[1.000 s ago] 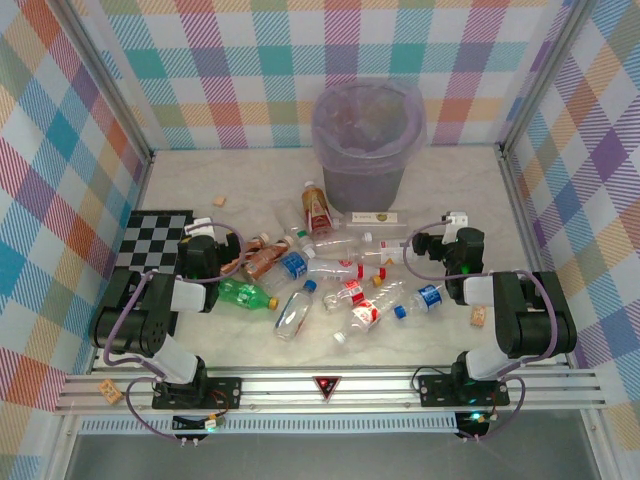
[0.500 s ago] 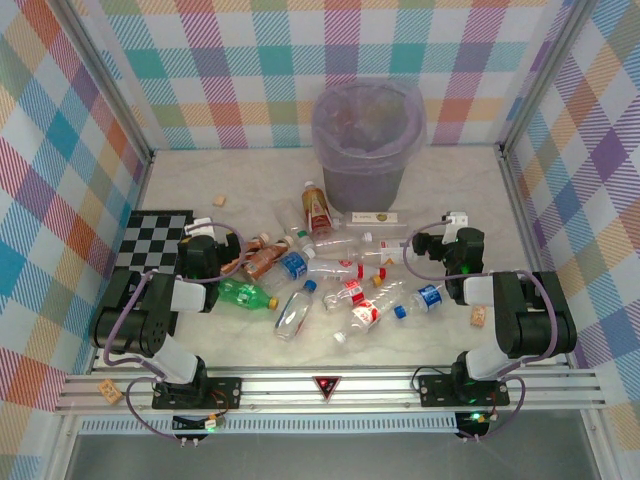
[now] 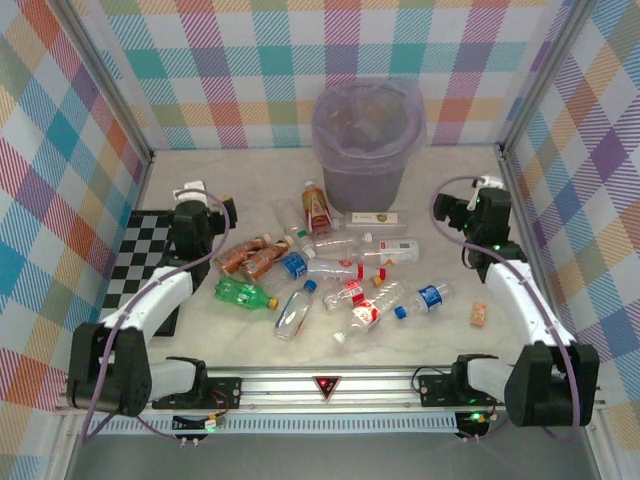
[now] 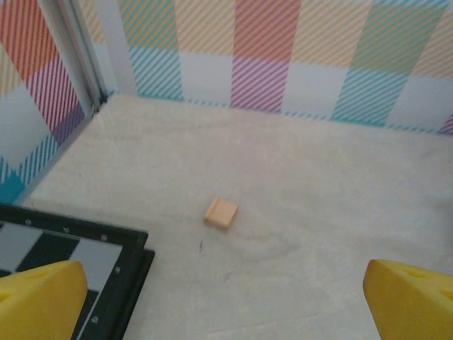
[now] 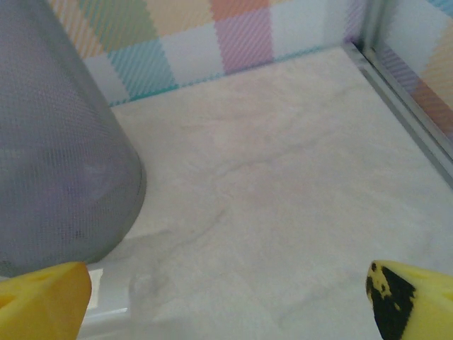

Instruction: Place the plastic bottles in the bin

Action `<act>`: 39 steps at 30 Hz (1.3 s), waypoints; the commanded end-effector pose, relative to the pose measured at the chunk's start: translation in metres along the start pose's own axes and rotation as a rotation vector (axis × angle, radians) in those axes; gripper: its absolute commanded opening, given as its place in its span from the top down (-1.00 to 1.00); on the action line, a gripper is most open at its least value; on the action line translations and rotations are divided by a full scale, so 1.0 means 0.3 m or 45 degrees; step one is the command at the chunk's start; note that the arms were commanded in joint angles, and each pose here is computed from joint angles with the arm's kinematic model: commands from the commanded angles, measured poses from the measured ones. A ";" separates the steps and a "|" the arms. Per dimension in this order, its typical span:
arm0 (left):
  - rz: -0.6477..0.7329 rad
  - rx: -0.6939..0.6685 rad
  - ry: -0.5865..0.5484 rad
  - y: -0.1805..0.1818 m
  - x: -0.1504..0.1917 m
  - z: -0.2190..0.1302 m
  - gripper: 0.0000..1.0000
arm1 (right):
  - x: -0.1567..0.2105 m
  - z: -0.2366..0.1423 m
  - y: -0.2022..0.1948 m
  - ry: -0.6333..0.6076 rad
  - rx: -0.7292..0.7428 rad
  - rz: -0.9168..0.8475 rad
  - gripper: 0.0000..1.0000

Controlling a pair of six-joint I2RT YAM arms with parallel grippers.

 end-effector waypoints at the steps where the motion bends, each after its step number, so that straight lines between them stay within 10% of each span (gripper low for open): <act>1: -0.040 -0.012 0.230 0.014 -0.001 -0.073 -0.99 | 0.131 -0.117 -0.094 0.479 0.373 0.172 -0.99; 14: -0.474 0.311 0.556 -0.058 -0.023 -0.214 -0.99 | 0.383 -0.262 -0.110 0.960 0.353 0.649 -0.99; 39: -0.638 0.366 0.613 -0.093 0.007 -0.237 -0.99 | 0.585 -0.070 -0.137 1.045 0.433 0.904 -0.96</act>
Point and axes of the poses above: each hand's point on the last joint's axis, 136 mm out from that joint toward the fingers, its own z axis out along the fingers, its own y axis along the line the jaws close on, x = y × z, the point moved 9 cm from there along -z, back along the fingers, and after that the axes turned 10 degrees about z, right-handed, at the moved point
